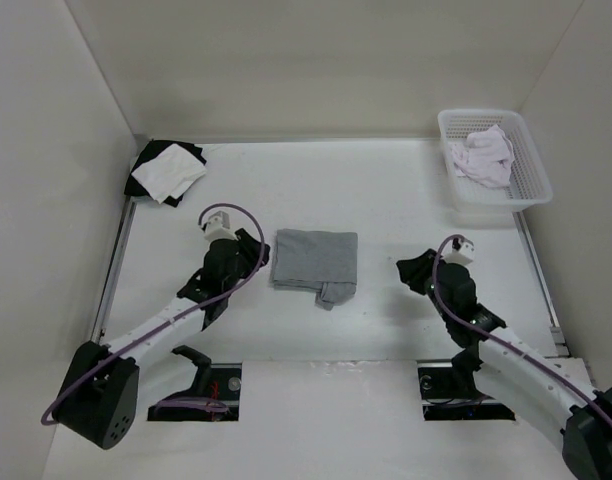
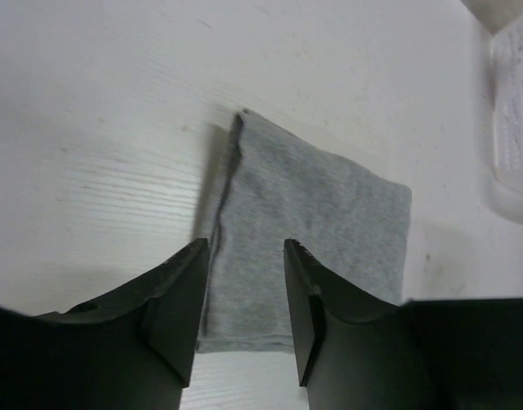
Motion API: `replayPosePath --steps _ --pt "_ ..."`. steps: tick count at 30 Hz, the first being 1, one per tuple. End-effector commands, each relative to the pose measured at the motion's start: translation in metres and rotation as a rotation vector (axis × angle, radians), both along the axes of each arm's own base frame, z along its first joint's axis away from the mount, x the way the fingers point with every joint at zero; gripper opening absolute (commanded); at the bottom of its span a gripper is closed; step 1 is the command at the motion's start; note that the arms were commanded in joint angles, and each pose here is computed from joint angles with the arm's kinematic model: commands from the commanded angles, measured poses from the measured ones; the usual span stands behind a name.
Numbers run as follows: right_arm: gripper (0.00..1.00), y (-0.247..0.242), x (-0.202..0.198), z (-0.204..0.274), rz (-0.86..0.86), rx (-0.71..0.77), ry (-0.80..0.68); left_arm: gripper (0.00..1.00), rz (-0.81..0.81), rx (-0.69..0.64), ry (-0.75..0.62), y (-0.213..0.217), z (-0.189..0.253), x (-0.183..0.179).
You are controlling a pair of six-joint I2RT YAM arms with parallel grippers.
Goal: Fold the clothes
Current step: Fold the tank top
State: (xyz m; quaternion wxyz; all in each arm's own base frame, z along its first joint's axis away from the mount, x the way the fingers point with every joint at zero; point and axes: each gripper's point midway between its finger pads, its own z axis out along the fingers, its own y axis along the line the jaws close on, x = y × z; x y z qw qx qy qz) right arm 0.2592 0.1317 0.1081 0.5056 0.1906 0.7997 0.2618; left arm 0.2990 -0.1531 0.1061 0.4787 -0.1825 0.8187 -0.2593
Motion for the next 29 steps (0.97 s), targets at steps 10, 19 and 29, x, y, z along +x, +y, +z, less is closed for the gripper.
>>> replayPosePath --steps 10,19,29 --pt "0.56 -0.025 0.018 0.011 -0.075 0.084 -0.140 0.46 0.202 0.058 0.082 0.073 -0.024 -0.006" --pt "0.58 -0.015 0.025 0.004 -0.050 0.042 -0.103 0.45 0.178 0.073 0.071 0.070 -0.021 -0.002" --pt "0.60 -0.015 0.025 0.005 -0.053 0.036 -0.106 0.47 0.146 0.070 0.072 0.060 -0.022 0.005"
